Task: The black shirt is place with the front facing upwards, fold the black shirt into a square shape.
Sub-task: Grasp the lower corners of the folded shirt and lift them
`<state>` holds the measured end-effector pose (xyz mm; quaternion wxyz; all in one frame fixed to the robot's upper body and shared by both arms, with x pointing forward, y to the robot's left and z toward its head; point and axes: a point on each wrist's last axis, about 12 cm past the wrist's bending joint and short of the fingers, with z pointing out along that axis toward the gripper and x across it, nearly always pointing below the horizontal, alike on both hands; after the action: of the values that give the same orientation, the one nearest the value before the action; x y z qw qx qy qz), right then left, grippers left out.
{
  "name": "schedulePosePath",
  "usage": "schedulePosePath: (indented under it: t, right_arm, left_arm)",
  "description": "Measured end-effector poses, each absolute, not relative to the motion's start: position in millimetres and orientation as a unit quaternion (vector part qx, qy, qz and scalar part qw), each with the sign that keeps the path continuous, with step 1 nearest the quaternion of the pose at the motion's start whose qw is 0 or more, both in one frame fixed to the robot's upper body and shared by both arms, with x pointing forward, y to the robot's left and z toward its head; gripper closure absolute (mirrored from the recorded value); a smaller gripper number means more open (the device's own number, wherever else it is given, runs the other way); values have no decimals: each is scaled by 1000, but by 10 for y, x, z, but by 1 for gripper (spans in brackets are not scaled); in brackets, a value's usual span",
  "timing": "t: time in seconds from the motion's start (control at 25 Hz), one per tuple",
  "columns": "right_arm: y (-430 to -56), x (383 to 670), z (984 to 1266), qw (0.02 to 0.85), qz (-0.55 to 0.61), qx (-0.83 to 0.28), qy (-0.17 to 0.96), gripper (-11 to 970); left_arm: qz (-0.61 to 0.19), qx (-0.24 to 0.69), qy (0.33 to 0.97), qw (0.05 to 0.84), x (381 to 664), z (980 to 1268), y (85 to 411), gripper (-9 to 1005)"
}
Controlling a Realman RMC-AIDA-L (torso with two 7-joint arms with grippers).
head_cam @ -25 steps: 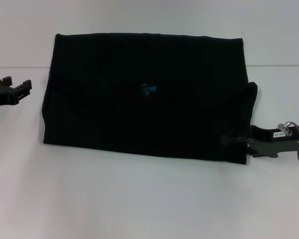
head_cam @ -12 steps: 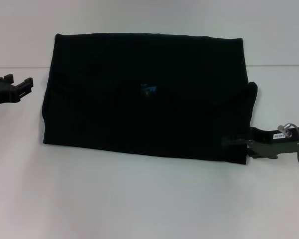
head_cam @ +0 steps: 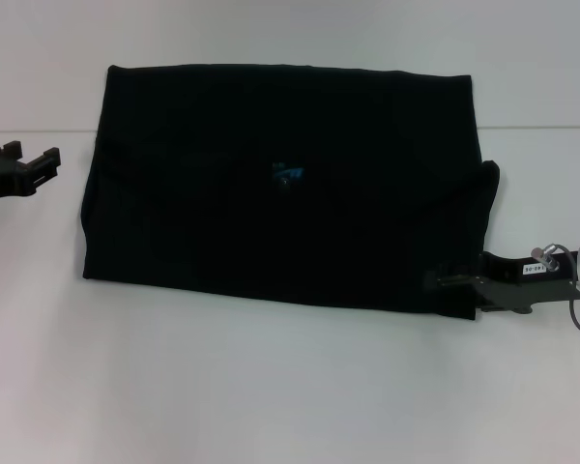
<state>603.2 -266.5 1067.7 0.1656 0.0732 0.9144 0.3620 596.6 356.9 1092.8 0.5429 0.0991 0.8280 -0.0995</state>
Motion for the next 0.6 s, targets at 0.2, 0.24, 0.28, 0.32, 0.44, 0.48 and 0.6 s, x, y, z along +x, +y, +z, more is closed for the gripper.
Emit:
schedulePosePath:
  t: [0.2, 0.24, 0.28, 0.32, 0.44, 0.48, 0.6]
  right_arm:
    - [-2656, 6014, 10657, 159, 359, 70, 917, 321]
    - [-2658, 6005, 10648, 157, 358, 69, 918, 329]
    - [-2661, 6003, 10645, 157, 357, 69, 918, 338]
    - [-2671, 5999, 10642, 157, 357, 70, 918, 347]
    - [-2696, 5991, 10640, 156, 359, 76, 917, 416]
    - [-2701, 5990, 10641, 156, 360, 77, 917, 467]
    - [-2706, 5985, 10638, 155, 361, 79, 916, 622]
  left_arm:
    - [-99, 99, 827, 544, 5973, 10935, 3567, 438]
    - [-99, 98, 827, 544, 5974, 10936, 3569, 438]
    - [-99, 97, 827, 545, 5974, 10937, 3572, 438]
    - [-99, 97, 827, 545, 5974, 10938, 3574, 438]
    - [-99, 97, 826, 546, 5980, 10945, 3576, 438]
    - [-99, 97, 826, 546, 5983, 10948, 3575, 437]
    - [-99, 97, 826, 546, 5984, 10949, 3575, 437]
